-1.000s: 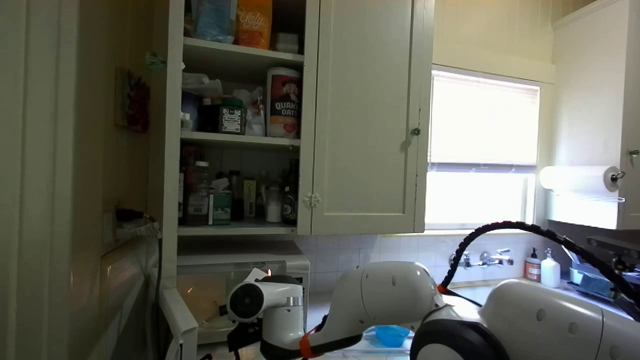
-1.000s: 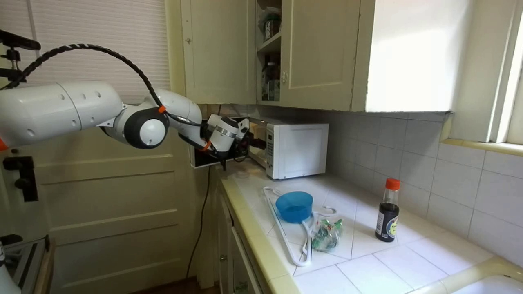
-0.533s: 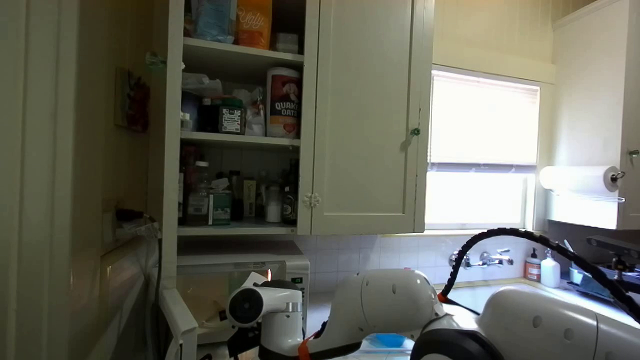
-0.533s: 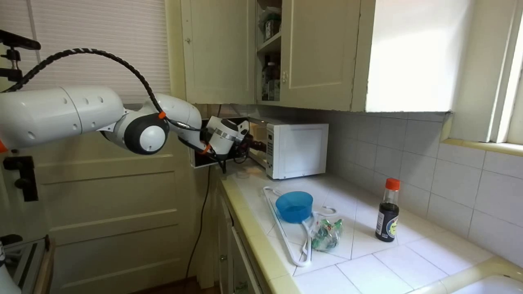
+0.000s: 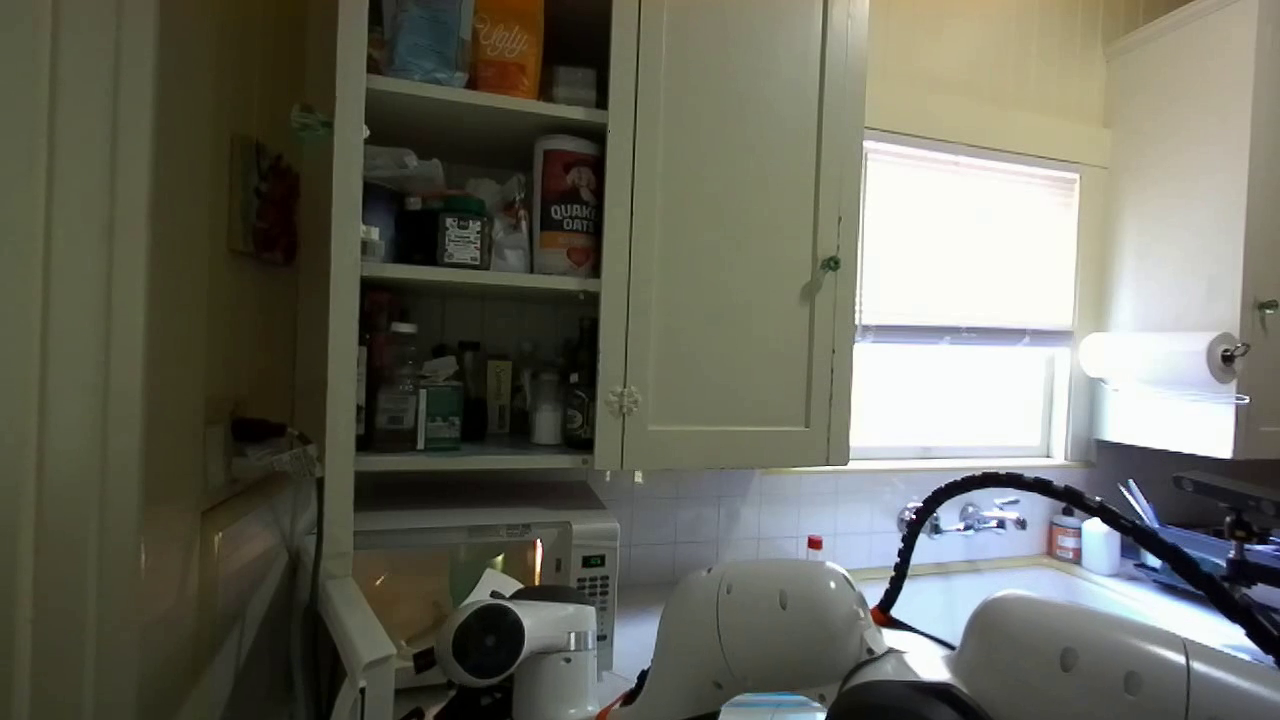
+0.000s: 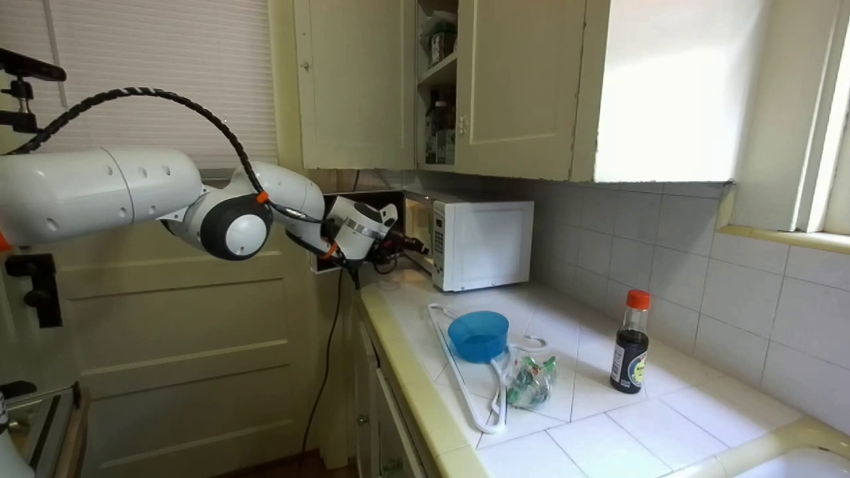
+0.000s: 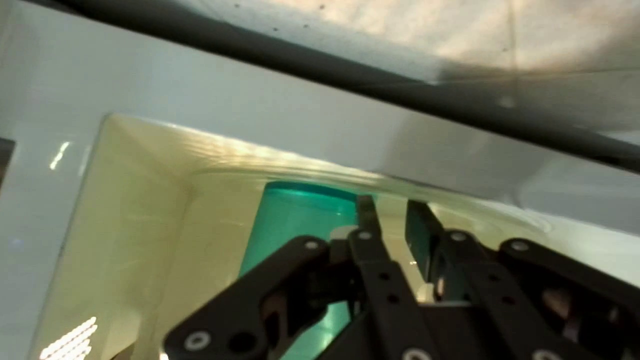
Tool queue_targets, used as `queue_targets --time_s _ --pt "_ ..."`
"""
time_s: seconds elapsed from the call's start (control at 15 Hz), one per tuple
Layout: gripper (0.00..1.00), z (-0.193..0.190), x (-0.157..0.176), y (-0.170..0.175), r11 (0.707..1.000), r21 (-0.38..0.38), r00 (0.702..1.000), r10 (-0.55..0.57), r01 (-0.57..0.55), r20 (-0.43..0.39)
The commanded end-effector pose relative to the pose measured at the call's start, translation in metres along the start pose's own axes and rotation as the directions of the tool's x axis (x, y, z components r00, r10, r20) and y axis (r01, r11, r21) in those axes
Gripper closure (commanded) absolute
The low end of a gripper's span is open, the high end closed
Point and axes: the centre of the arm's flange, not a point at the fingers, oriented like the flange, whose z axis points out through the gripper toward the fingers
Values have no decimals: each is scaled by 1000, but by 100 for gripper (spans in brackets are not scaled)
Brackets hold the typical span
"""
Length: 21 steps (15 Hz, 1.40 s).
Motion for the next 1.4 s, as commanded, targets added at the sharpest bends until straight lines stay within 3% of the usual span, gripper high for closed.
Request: queue_targets --time_s 0.0,0.4,0.87,1.33 --pt "45 19 -13 -25 997 66 995 45 -39 -94" --pt "1 4 -32 -31 991 56 971 128 -119 -203" --pt "0 -18 -54 -45 984 56 925 179 -170 -336" --pt "0 -26 -62 -34 955 -21 859 255 -295 -443"
